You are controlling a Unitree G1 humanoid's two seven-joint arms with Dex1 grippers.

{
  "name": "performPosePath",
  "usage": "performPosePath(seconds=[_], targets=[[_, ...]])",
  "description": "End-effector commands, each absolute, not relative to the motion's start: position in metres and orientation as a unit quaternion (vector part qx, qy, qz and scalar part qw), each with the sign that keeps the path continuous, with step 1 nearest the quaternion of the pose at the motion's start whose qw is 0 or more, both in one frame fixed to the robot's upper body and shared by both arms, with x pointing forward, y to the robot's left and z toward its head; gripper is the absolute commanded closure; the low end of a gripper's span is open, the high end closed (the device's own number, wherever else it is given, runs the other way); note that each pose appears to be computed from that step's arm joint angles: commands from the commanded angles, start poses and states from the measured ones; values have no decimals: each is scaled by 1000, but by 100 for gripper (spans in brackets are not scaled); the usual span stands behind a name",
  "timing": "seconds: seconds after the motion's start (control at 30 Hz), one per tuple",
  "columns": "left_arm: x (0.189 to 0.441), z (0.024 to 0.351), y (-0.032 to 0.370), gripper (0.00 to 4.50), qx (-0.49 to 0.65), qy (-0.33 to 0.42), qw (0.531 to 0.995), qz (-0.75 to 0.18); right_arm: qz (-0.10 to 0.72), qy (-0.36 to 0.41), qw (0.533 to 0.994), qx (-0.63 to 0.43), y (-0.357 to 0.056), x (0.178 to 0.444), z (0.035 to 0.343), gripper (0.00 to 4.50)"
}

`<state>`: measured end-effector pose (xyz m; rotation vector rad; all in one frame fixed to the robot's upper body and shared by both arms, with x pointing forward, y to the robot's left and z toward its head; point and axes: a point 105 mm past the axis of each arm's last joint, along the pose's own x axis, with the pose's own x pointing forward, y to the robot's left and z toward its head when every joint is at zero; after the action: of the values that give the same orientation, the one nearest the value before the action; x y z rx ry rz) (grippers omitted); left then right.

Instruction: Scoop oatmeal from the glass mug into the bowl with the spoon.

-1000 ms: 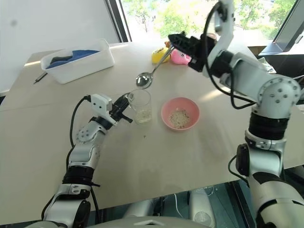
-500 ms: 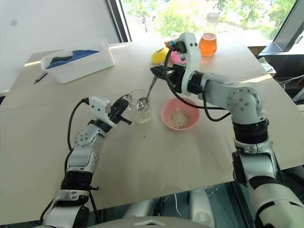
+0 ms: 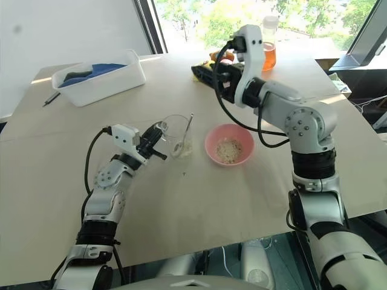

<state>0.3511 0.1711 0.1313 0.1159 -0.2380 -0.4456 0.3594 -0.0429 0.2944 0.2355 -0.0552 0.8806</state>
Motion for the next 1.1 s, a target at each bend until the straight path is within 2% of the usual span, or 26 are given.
performPosePath(seconds=[0.03, 0.07, 0.1, 0.13, 0.2, 0.23, 0.53, 0.7, 0.93, 1.07, 1.1], targets=[[348, 114, 175, 345, 58, -82, 970, -222, 425, -66, 896, 112, -46, 357, 313, 153], [348, 114, 175, 294, 57, -82, 970, -223, 423, -67, 896, 114, -47, 357, 313, 153], [347, 113, 175, 283, 57, -81, 970, -223, 423, -67, 896, 115, -47, 357, 314, 153], [347, 113, 175, 211, 57, -81, 970, -223, 422, -68, 897, 116, -47, 357, 314, 153], [346, 113, 176, 138, 59, -80, 970, -222, 422, -69, 897, 116, -46, 357, 314, 153], [346, 114, 176, 88, 59, -81, 970, -223, 422, -71, 897, 116, -46, 357, 314, 153], [324, 127, 177, 88, 72, -93, 964, -237, 433, -73, 892, 108, -59, 348, 309, 153], [300, 141, 185, 88, 81, -98, 964, -235, 422, -69, 898, 101, -89, 341, 291, 153], [261, 157, 191, 88, 71, -94, 964, -238, 394, -36, 916, 58, -151, 328, 235, 153], [233, 142, 190, 88, 43, -51, 968, -240, 417, 34, 908, 37, -180, 295, 175, 153], [227, 135, 188, 62, 37, -37, 969, -242, 428, 47, 902, 34, -182, 286, 165, 153]])
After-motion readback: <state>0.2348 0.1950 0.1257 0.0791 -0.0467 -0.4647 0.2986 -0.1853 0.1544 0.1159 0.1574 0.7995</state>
